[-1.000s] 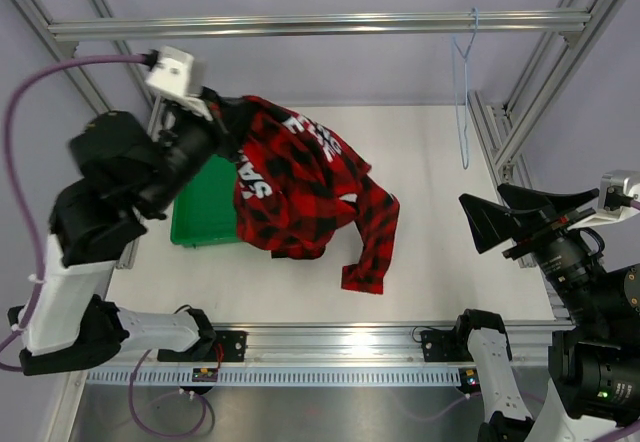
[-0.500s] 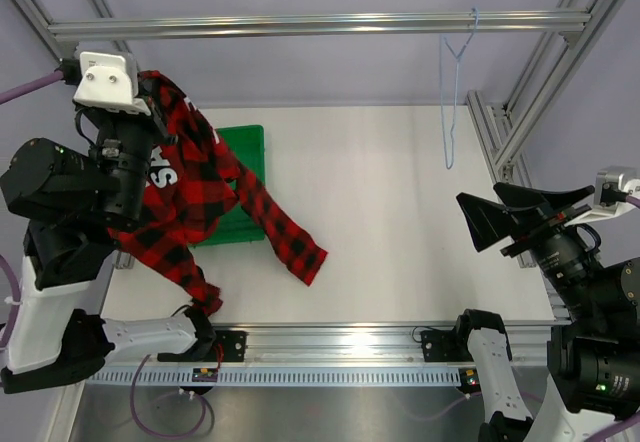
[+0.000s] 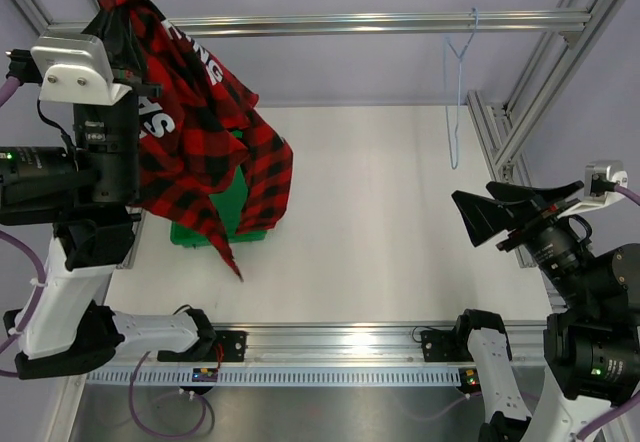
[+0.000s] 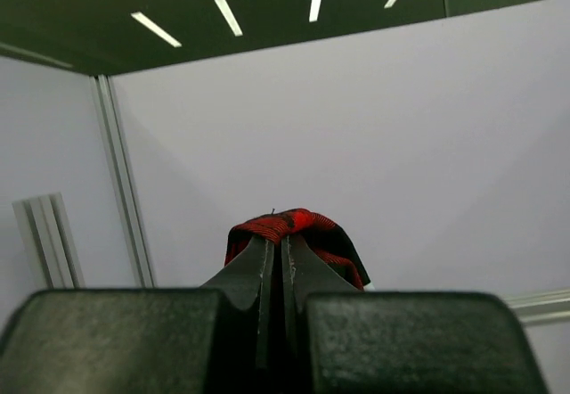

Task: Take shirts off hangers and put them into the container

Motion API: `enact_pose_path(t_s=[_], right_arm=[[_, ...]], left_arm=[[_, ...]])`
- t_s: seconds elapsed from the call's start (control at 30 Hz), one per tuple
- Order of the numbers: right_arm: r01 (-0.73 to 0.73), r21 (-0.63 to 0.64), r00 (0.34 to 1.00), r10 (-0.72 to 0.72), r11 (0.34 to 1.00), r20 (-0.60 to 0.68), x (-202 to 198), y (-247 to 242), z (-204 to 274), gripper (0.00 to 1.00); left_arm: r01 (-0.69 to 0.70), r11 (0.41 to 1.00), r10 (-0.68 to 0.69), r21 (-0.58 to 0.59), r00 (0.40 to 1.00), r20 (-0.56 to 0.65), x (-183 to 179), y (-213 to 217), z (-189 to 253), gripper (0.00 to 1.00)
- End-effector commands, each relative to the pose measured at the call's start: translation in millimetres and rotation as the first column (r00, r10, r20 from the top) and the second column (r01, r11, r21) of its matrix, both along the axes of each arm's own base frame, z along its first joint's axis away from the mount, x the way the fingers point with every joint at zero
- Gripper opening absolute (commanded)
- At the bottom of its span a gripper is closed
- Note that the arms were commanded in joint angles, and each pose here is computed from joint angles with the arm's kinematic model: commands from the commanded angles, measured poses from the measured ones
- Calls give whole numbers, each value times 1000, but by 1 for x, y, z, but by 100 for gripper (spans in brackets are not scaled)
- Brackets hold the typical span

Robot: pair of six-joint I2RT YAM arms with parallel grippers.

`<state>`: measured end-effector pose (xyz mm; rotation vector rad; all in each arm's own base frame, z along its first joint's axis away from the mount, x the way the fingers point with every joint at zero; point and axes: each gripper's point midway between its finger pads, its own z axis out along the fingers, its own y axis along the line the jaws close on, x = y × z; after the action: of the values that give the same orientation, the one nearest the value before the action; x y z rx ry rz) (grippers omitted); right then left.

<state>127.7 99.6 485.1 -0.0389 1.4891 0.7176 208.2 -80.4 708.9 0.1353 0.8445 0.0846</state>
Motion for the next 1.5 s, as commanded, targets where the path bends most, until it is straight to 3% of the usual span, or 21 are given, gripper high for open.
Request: enact_pose_path(t_s=[0.0,0.37,0.9,1.1,1.27,1.47], right_arm=[[-54,17,999,54,998,-2,0,7,1,91],[-100,26,995,100,995,-3,-1,13,7,90],[-143,-1,988,143,990,-52,7,16,1,90],[-273,39,959,275,961,-67,-3,34,-1,90],[-274,29,956,276,961,-100,2,35,-12,90],[-349,59,929,354,935,-109,6,46,-13,90]], left_arm=[[-19,1000,21,-15,977,213,-32,19,50,0],[-156,988,147,5,940,309,-10,15,64,0],[-286,953,300,-96,864,406,23,45,82,0],[-319,945,320,-73,853,412,56,42,74,0],[-377,923,376,-78,841,388,88,56,62,0],[-397,916,393,-51,869,301,151,68,20,0]])
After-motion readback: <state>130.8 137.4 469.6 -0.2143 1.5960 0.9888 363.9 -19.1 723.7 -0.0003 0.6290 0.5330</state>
